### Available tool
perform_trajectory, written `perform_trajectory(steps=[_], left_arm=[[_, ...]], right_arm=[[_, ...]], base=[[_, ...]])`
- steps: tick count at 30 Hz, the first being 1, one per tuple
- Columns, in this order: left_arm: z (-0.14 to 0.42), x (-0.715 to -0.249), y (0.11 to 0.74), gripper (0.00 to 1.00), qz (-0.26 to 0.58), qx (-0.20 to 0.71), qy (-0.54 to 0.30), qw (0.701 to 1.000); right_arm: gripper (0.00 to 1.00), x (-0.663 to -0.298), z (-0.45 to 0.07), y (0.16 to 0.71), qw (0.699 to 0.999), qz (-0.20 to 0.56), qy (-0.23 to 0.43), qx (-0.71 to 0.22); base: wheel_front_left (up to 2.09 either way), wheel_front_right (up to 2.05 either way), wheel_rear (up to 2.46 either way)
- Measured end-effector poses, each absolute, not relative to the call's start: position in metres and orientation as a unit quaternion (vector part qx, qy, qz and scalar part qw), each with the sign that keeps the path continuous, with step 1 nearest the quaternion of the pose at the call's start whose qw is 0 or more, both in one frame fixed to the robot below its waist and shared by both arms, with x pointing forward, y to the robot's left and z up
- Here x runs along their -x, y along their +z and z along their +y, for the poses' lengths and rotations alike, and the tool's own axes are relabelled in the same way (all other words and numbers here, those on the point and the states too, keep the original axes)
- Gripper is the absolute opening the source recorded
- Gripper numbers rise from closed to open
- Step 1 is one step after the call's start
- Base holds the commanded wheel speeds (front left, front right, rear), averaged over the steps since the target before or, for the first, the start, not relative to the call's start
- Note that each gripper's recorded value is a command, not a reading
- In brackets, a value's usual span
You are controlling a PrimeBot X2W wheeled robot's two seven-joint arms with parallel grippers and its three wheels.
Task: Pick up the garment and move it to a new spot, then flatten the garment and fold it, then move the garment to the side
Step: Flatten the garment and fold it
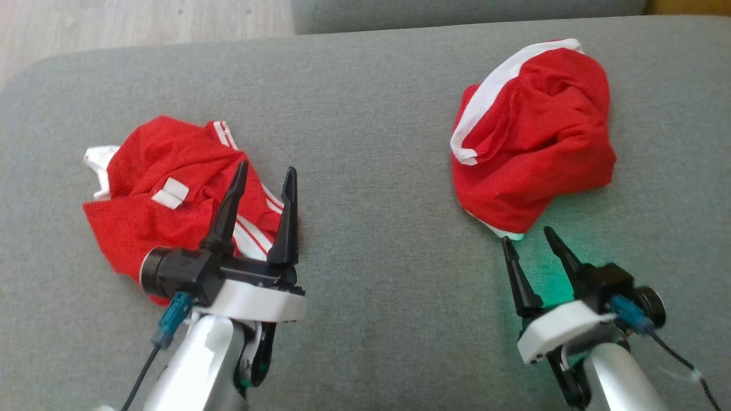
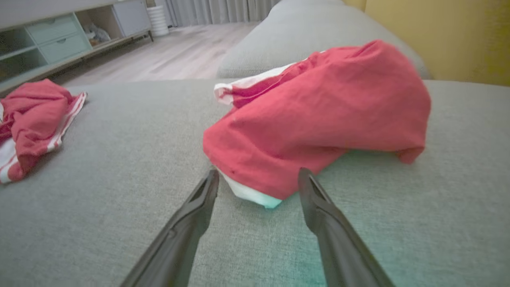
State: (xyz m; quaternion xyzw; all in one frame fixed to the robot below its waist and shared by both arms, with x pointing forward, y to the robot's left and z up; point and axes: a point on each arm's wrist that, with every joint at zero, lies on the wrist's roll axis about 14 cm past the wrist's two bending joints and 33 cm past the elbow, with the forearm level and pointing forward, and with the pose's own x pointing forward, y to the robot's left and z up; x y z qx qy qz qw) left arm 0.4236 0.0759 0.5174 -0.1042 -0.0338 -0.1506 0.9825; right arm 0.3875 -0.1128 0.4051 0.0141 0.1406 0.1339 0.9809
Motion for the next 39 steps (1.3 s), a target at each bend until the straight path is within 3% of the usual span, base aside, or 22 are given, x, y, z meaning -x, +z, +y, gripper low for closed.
perform_trajectory(steps=[9, 15, 16, 17, 18, 30, 39], left_arm=[[0.088, -0.431, 0.518, 1.00, -0.038, 0.102, -0.134, 0.985], [0.092, -0.434, 0.514, 1.00, -0.034, 0.102, -0.127, 0.986], [0.092, -0.434, 0.514, 1.00, -0.034, 0.102, -0.127, 0.986], [0.091, -0.435, 0.514, 1.00, -0.034, 0.102, -0.128, 0.986], [0.090, -0.435, 0.514, 1.00, -0.034, 0.102, -0.129, 0.986], [0.071, -0.434, 0.530, 1.00, -0.052, 0.100, -0.160, 0.981], [0.039, -0.425, 0.541, 1.00, -0.062, 0.108, -0.204, 0.971]], right_arm=[[1.00, -0.398, -0.114, 0.368, 0.966, 0.212, 0.142, 0.031], [1.00, -0.419, -0.121, 0.369, 0.971, 0.199, 0.129, 0.029], [0.91, -0.421, -0.122, 0.370, 0.972, 0.197, 0.127, 0.028], [0.32, -0.422, -0.123, 0.370, 0.973, 0.194, 0.125, 0.028], [0.00, -0.423, -0.125, 0.371, 0.974, 0.190, 0.122, 0.029], [0.00, -0.428, -0.188, 0.421, 0.993, 0.107, 0.029, 0.035], [0.00, -0.384, -0.289, 0.460, 0.981, 0.099, -0.109, 0.126]], base=[[0.00, 0.00, 0.00], [0.00, 0.00, 0.00], [0.00, 0.00, 0.00], [0.00, 0.00, 0.00], [0.00, 0.00, 0.00], [0.00, 0.00, 0.00], [0.00, 0.00, 0.00]])
